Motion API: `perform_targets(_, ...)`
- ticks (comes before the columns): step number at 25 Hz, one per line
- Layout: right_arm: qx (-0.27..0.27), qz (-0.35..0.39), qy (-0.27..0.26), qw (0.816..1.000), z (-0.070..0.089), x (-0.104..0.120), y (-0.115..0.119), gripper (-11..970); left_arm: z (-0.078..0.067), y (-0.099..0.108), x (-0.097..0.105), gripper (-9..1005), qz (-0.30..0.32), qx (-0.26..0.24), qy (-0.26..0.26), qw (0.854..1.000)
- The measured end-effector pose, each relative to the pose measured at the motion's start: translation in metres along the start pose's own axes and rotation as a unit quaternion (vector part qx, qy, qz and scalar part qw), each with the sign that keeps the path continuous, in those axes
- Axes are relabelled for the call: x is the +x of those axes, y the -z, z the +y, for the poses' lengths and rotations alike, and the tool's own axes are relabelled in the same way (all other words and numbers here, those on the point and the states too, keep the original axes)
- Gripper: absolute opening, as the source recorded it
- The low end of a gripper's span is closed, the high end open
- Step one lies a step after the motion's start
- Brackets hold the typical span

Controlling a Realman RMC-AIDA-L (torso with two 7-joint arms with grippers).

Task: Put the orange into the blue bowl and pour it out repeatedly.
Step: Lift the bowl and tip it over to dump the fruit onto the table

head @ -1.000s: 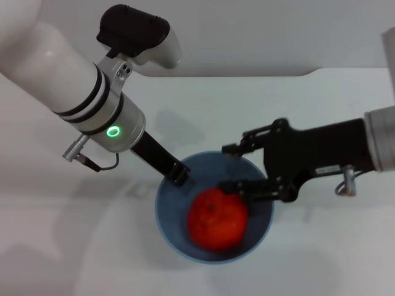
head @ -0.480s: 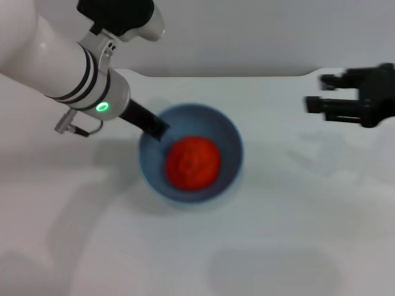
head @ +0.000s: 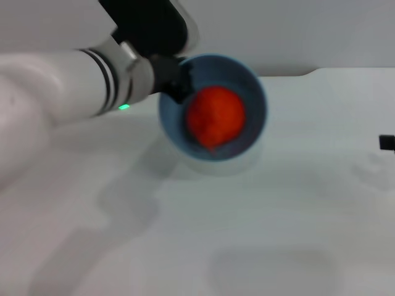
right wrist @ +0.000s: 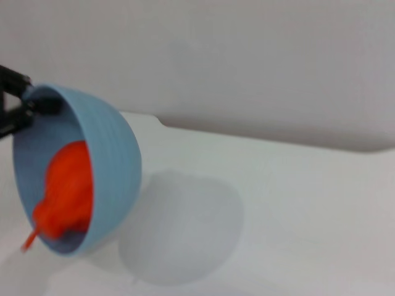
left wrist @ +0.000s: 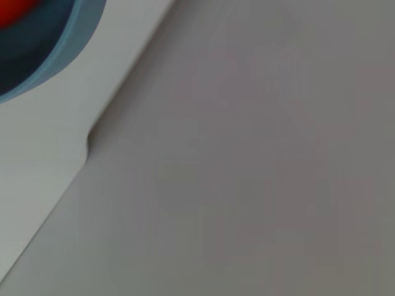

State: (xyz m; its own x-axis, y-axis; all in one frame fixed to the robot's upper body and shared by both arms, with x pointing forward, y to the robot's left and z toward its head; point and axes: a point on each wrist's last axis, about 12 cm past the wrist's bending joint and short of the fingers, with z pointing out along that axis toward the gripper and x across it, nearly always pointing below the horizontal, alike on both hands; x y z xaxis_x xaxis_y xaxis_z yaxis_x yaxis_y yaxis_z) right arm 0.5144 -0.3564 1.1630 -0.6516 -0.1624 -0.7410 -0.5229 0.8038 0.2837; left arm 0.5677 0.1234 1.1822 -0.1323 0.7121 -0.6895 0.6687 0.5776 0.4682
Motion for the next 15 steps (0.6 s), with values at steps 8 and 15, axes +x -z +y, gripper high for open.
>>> perform_targets(8, 0.004, 0.008, -0.024, 1.0, -0.005, 0.012, 0.003, 540, -0.057, 0.002, -0.002, 0, -0.145, -0.009, -0.133, 0.98)
perform_targets(15, 0.002, 0.008, -0.031, 0.999, -0.005, 0.015, 0.006, 539, -0.117, -0.002, 0.029, -1, -0.256, -0.074, -0.306, 0.914)
